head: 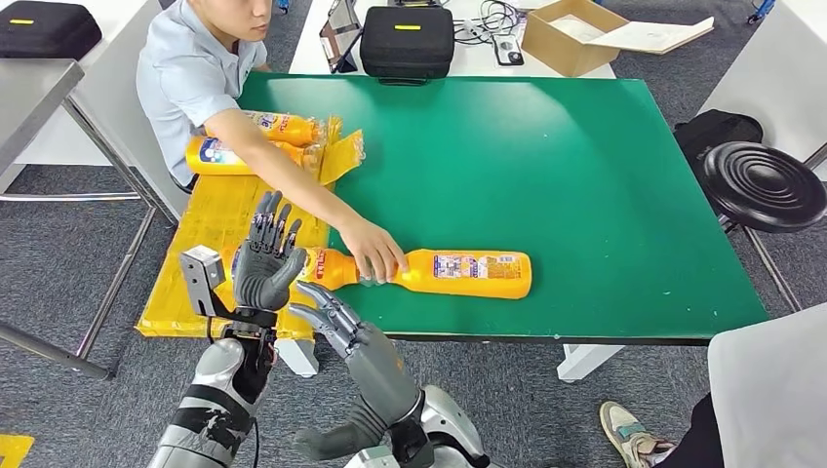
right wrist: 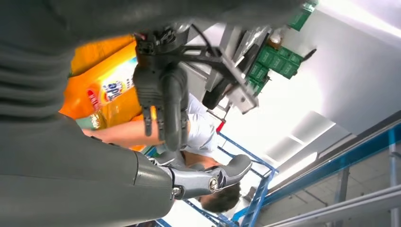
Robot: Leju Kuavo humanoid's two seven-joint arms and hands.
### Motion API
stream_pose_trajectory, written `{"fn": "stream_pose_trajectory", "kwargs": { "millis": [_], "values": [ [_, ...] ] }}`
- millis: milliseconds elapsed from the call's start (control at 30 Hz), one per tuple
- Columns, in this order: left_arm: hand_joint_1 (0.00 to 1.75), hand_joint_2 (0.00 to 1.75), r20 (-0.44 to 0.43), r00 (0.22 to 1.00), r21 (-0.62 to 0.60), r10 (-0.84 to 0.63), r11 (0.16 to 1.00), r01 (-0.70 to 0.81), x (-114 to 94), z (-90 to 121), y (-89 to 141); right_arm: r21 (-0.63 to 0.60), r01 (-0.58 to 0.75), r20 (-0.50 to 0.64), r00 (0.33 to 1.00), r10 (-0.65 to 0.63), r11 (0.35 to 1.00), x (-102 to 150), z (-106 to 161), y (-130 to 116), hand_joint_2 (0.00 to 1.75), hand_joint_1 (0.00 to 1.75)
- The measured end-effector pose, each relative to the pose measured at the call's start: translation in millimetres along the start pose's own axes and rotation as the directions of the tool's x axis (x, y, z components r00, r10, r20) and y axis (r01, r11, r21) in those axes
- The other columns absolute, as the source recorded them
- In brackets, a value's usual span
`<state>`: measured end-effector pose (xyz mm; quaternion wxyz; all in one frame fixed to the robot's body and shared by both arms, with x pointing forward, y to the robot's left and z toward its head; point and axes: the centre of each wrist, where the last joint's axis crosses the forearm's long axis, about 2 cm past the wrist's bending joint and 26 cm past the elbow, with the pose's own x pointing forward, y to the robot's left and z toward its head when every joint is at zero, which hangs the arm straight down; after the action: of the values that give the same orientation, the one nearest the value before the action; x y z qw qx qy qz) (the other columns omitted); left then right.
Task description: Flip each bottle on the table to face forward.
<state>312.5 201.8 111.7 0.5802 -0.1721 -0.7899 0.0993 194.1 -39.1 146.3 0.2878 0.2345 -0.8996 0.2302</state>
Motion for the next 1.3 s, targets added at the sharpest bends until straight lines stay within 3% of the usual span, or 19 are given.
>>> {"fn": "stream_pose_trajectory", "kwargs": {
  "millis": [100,167,233,300,433,600,733,933,1100,1300],
  "values": [
    [0.00,1.75,0.073,0.990,0.049,-0.122,0.992,0.118,5,31,-1,-0.134,-0.133,-0.056,0.990,0.126,0.982,1,19,-11,1.75,0.00],
    [0.00,1.75,0.107,0.977,0.084,-0.182,0.981,0.174,10,48,-1,-0.154,-0.326,-0.097,0.945,0.314,0.933,-4,37,-32,1.75,0.00],
    [0.00,1.75,0.137,0.965,0.139,-0.224,0.969,0.205,16,57,-1,-0.122,-0.512,-0.139,0.857,0.496,0.850,-12,57,-61,1.75,0.00],
    [0.00,1.75,0.159,0.952,0.204,-0.262,0.952,0.228,22,60,0,-0.096,-0.620,-0.196,0.779,0.596,0.779,-20,77,-87,1.75,0.00],
    [0.00,1.75,0.172,0.935,0.303,-0.310,0.920,0.249,29,62,1,-0.083,-0.724,-0.313,0.672,0.671,0.685,-28,104,-131,1.75,0.00],
    [0.00,1.75,0.165,0.940,0.298,-0.299,0.924,0.241,29,69,-1,-0.063,-0.797,-0.415,0.569,0.710,0.601,-30,124,-163,1.75,0.00],
    [0.00,1.75,0.169,0.940,0.284,-0.295,0.928,0.241,28,71,-4,-0.032,-0.824,-0.453,0.516,0.727,0.565,-32,133,-176,1.75,0.00],
    [0.00,1.75,0.179,0.939,0.220,-0.293,0.942,0.252,26,72,-15,0.120,-0.852,-0.520,0.383,0.764,0.509,-55,139,-208,1.75,0.00],
    [0.00,1.75,0.187,0.941,0.169,-0.282,0.953,0.252,24,67,-25,0.222,-0.820,-0.557,0.337,0.759,0.527,-78,135,-225,1.75,0.00],
    [0.00,1.75,0.183,0.944,0.117,-0.273,0.960,0.255,20,59,-35,0.282,-0.756,-0.594,0.346,0.726,0.591,-95,129,-223,1.75,0.00]
  ]
}}
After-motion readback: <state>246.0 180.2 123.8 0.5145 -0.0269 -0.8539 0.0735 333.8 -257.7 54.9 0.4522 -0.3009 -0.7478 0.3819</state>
